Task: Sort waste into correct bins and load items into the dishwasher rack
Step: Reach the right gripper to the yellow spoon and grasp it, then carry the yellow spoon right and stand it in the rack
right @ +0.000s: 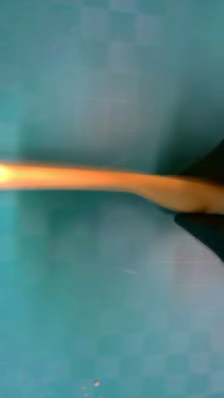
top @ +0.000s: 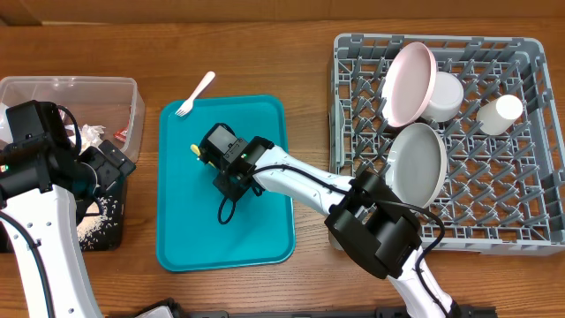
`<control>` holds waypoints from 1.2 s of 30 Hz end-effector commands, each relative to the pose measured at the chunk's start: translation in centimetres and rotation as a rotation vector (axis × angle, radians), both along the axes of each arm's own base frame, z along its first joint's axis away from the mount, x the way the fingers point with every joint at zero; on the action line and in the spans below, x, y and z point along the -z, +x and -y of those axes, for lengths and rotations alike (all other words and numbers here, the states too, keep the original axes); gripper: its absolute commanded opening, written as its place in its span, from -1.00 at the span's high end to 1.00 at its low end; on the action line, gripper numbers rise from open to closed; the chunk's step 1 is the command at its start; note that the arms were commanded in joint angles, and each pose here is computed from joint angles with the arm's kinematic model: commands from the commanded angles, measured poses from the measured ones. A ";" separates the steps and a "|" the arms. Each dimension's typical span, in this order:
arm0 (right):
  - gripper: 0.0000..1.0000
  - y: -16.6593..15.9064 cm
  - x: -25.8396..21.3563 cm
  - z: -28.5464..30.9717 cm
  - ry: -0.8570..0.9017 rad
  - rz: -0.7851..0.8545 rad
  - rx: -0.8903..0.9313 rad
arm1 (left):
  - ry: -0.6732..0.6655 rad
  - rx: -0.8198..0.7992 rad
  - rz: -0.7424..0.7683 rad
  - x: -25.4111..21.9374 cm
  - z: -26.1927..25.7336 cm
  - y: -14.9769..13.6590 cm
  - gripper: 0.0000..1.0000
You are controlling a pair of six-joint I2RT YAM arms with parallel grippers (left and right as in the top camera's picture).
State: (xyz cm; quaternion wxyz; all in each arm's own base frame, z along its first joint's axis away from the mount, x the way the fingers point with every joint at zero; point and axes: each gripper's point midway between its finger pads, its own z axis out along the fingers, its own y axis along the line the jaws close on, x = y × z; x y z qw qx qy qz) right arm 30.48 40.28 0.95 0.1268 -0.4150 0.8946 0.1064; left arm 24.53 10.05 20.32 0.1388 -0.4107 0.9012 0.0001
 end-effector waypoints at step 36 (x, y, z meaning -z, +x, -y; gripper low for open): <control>0.92 15.5 -17.7 23.9 0.179 -0.038 0.659 | 0.008 -0.022 -0.003 0.0 -0.3 -0.2 -1.00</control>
